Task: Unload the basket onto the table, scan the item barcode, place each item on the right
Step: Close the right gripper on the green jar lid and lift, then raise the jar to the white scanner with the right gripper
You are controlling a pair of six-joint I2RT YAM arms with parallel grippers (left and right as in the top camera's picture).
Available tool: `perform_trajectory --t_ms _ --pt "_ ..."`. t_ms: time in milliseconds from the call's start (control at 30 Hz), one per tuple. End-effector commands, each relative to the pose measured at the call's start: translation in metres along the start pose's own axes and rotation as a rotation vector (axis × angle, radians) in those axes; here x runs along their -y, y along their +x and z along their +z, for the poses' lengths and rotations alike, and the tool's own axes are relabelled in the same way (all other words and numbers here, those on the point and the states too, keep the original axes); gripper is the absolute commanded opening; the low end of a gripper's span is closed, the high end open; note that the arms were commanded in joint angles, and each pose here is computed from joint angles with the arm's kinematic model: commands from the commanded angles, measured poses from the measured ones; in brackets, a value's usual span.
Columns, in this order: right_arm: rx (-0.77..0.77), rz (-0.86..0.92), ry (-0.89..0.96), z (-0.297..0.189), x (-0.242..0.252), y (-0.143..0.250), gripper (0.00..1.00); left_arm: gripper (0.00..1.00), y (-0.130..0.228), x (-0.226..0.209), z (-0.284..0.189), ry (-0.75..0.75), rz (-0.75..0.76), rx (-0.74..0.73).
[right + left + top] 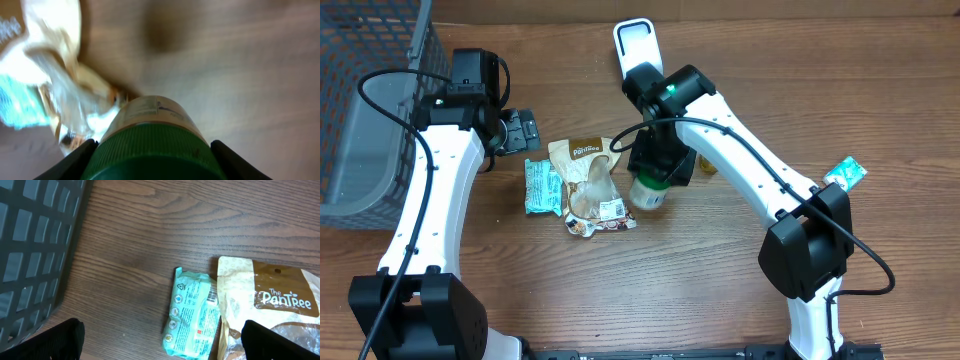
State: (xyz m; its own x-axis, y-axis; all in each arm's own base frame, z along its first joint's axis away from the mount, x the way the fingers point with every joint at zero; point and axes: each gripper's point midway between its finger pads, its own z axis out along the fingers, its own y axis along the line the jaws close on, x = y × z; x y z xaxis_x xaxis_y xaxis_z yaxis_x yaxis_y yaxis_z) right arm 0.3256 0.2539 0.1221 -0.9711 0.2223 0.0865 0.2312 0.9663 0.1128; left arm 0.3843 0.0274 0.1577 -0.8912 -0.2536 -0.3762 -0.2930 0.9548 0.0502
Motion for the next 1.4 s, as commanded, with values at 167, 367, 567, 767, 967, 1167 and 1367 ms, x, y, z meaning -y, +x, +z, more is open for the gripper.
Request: perform_trajectory --t_ms 167,367,567,767,967,1167,1367 --pt "0.317 -0.462 -0.059 -0.064 -0.022 -0.063 0.05 1.0 -0.005 -0.001 -0.003 -0.006 0.011 0.014" --pt "0.6 -0.514 -0.183 -0.169 -0.051 -0.081 0.06 1.0 -0.005 -0.002 -0.003 -0.007 0.011 0.014" --pt "0.801 -0.518 -0.308 -0.229 -0.075 -0.092 0.08 1.0 -0.005 -0.001 -0.003 -0.006 0.011 0.014" --pt "0.919 -0.526 -0.278 -0.229 -0.087 -0.123 0.11 1.0 -0.005 -0.002 -0.003 -0.007 0.011 0.014" --pt "1.014 -0.471 -0.252 -0.21 -0.098 -0.168 0.09 1.0 -0.005 -0.001 -0.003 -0.007 0.011 0.013" --pt "1.043 -0.426 -0.239 -0.173 -0.098 -0.217 0.09 1.0 -0.005 -0.001 -0.003 -0.007 0.011 0.014" --pt "1.079 -0.397 -0.244 -0.141 -0.101 -0.256 0.09 1.0 -0.005 -0.001 -0.003 -0.006 0.011 0.014"
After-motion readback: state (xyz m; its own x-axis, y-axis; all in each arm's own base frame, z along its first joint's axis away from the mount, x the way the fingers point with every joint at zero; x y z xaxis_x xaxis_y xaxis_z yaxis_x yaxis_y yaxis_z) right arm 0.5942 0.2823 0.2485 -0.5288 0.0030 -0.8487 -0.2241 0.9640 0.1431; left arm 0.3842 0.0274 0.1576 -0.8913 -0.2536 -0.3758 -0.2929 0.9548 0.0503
